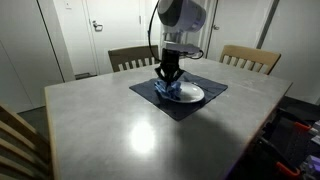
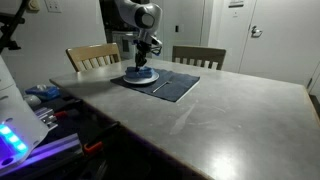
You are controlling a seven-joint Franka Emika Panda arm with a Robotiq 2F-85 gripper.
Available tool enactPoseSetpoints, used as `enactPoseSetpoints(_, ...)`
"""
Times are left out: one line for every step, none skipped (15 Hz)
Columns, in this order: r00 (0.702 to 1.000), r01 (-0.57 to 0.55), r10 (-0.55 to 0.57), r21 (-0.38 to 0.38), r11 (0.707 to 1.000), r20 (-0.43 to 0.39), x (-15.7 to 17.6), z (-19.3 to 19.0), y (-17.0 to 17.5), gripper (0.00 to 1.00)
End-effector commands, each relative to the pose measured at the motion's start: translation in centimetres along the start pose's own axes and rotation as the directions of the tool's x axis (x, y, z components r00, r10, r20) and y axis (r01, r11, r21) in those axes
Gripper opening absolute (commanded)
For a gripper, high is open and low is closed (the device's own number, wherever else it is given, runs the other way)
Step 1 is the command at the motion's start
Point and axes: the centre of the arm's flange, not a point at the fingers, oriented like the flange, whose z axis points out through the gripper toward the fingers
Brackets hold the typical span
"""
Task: Use the blue towel to wipe the white plate
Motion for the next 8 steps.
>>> enactPoseSetpoints(0.981,0.127,-0.131,0.037,0.991,0.144,-0.7,0.2,1.0,0.01)
enactPoseSetpoints(0.969,0.157,-0.163,0.044,0.987,0.187,-0.9,0.5,1.2,0.01)
enactPoseSetpoints(0.954,0.181,-0.186,0.046,0.982,0.235,-1.1,0.6,1.4,0.01)
enactPoseSetpoints(0.937,0.193,-0.199,0.047,0.980,0.288,-1.4,0.7,1.8,0.01)
enactPoseSetpoints(0.921,0.186,-0.187,0.038,0.982,0.341,-1.7,0.8,2.1,0.01)
enactPoseSetpoints(0.911,0.153,-0.144,0.007,0.988,0.387,-1.8,0.9,2.5,0.01)
enactPoseSetpoints(0.901,0.119,-0.105,-0.007,0.993,0.421,-1.9,0.9,2.8,0.01)
enactPoseSetpoints(0.891,0.063,-0.043,-0.029,0.998,0.451,-1.9,1.1,3.3,0.01)
